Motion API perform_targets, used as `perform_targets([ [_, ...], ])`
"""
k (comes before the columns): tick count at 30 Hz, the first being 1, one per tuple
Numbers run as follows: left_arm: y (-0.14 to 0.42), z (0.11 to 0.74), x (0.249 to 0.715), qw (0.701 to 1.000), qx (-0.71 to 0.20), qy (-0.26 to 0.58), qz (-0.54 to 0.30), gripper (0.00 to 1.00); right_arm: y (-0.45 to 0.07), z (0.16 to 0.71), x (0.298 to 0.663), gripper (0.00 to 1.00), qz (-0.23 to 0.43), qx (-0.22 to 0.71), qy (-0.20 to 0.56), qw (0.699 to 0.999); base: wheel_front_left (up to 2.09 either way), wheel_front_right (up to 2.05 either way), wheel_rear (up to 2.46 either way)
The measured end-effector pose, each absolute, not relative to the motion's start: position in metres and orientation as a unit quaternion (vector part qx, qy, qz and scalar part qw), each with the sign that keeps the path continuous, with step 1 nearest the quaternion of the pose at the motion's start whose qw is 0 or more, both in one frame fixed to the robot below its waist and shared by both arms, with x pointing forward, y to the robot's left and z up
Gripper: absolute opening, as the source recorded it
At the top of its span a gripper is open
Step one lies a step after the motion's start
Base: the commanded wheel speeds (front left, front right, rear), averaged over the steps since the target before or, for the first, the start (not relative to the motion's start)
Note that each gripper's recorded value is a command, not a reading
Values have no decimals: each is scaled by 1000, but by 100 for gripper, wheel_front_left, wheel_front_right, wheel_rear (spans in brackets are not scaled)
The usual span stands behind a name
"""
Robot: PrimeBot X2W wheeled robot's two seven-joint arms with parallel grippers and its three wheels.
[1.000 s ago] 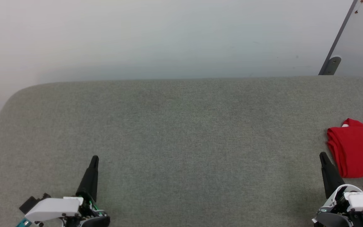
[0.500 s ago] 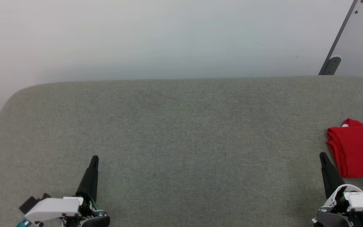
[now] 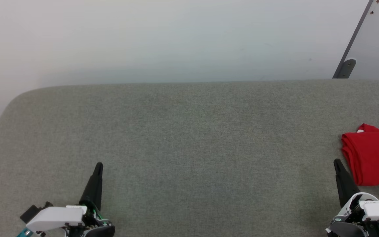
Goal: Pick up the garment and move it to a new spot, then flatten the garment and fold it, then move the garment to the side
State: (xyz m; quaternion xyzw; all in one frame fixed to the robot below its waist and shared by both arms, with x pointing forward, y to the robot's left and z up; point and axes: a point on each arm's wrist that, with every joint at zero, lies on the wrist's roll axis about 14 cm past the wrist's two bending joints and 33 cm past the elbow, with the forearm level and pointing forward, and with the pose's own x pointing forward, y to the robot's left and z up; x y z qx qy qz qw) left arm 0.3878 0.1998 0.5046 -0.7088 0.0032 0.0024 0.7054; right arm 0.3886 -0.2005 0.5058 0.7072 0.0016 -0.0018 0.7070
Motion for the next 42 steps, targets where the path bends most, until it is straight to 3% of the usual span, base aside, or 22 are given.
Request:
perform_targets([
  [42, 200, 505, 388, 705, -709, 3, 2, 0, -201, 506, 389, 0, -2, 707, 2, 707, 0, 0, 0],
])
